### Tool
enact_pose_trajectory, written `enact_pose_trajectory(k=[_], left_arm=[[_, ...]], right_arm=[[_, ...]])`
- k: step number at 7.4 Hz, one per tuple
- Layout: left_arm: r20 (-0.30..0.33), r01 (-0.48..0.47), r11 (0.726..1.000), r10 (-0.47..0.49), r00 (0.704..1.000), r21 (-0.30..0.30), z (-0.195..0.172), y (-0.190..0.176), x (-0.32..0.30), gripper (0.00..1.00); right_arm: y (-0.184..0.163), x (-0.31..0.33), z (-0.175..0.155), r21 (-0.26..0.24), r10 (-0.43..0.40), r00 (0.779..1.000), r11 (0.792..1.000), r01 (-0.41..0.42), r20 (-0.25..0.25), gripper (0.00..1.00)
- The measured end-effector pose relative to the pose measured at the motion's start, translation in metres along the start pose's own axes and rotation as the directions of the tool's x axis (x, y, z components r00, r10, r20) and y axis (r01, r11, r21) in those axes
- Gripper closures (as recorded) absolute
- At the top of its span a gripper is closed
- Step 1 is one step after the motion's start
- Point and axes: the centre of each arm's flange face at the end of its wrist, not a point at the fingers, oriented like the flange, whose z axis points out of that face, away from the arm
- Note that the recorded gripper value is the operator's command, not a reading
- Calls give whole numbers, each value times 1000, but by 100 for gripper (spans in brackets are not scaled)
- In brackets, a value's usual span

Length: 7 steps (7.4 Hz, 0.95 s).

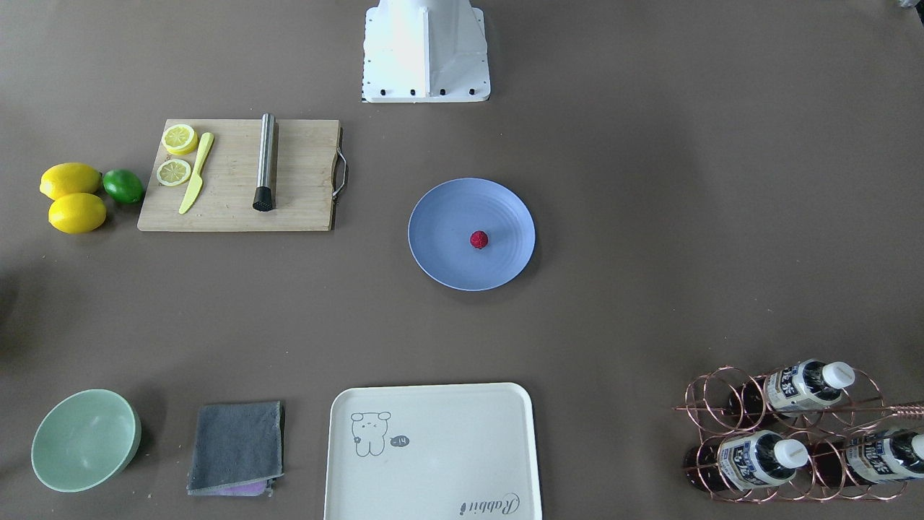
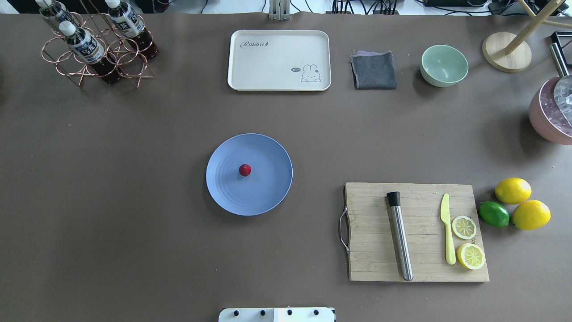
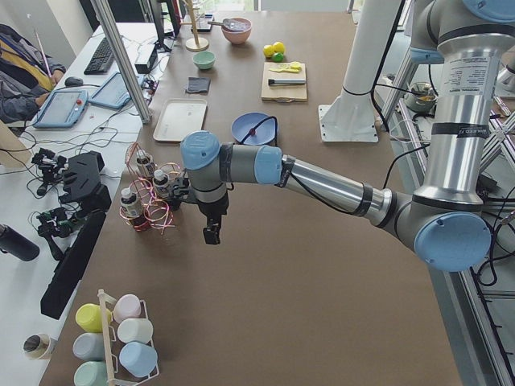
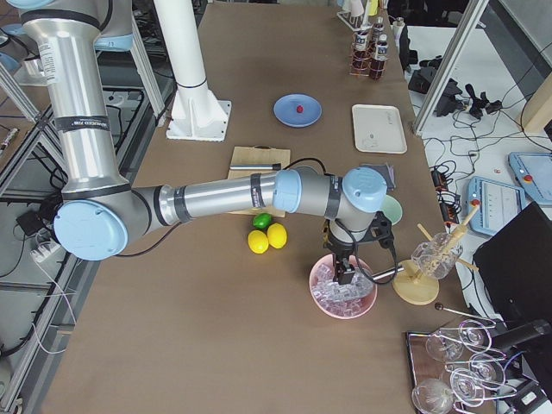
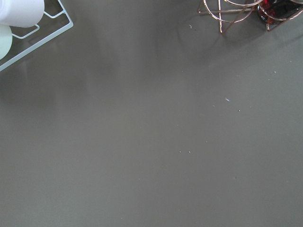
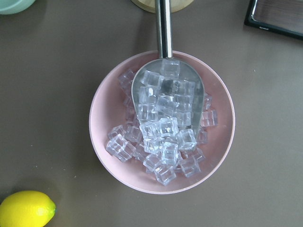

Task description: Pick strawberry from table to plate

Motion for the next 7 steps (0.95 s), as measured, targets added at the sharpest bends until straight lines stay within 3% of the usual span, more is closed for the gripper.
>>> enact_pose_trajectory(k=[3,7], left_arm=[[-1,21,1000,-21,1000,-15,6,3,-9,3],[2,36,999,-36,999,-28,13,3,-15,3]], right_arm=[[38,23,-6,16,48,999,999,-48,-2,0],[37,19,-1,-1,39,999,999,-39,-21,0]])
